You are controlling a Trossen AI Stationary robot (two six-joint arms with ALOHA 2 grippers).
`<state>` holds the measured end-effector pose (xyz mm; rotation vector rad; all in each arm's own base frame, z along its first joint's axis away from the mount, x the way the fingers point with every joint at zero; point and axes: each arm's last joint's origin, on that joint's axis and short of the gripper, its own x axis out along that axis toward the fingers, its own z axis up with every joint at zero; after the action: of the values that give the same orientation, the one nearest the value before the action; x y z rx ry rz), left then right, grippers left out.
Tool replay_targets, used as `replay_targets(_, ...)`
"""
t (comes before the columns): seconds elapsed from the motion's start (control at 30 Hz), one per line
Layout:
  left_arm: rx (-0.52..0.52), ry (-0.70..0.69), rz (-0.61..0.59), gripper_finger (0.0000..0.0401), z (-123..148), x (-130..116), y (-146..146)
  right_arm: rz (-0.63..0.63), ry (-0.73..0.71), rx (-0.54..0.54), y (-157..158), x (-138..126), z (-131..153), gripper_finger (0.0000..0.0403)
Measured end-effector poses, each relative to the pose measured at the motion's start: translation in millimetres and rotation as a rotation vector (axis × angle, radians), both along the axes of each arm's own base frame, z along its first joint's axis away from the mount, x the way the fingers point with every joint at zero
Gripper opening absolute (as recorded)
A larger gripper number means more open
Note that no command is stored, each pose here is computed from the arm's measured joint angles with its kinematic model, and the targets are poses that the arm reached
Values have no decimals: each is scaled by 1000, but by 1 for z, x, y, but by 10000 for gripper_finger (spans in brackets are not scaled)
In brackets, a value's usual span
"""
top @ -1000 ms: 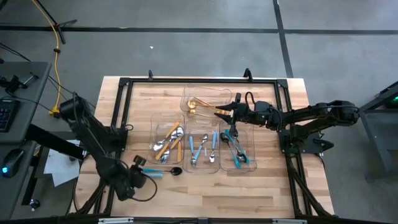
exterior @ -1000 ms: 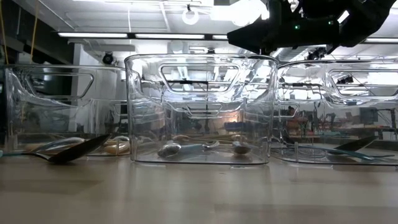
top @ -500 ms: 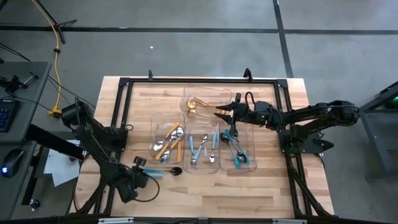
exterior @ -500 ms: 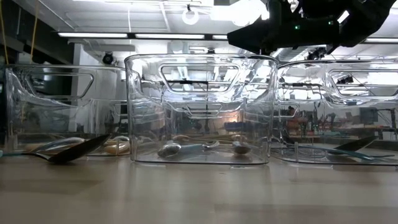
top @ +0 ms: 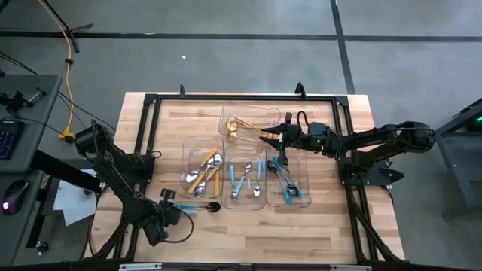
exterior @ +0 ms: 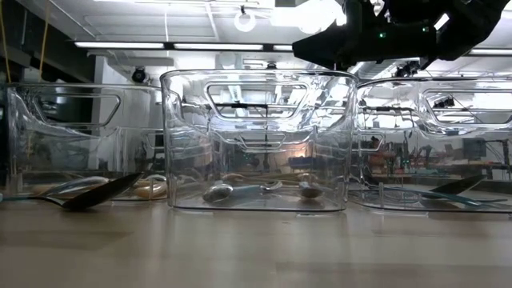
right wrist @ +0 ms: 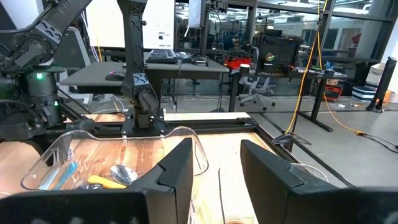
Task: Sort silverware by color (type)
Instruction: Put the light blue spoon into the middle transparent bin
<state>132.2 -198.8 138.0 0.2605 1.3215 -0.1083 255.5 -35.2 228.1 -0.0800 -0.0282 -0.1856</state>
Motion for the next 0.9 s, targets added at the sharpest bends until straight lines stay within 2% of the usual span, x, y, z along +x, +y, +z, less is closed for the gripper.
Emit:
replay_targets(0.2, -31, 14, 67, 92, 0, 2, 1, 0, 0, 0, 0, 0, 0, 118)
replay_targets(0.43, -75, 62, 62, 87, 0, 6, 2, 0, 0, 0, 0, 0, 0, 118)
replay_targets(0.57, -78, 64, 85, 64, 0, 10, 4, 0, 0, 0, 0, 0, 0, 118)
replay_targets(0.73, -98, 94, 88, 10, 0, 12, 6, 0, 0, 0, 0, 0, 0, 118)
replay_targets(0.9, -115, 119, 79, 8, 0, 12, 6, 0, 0, 0, 0, 0, 0, 118)
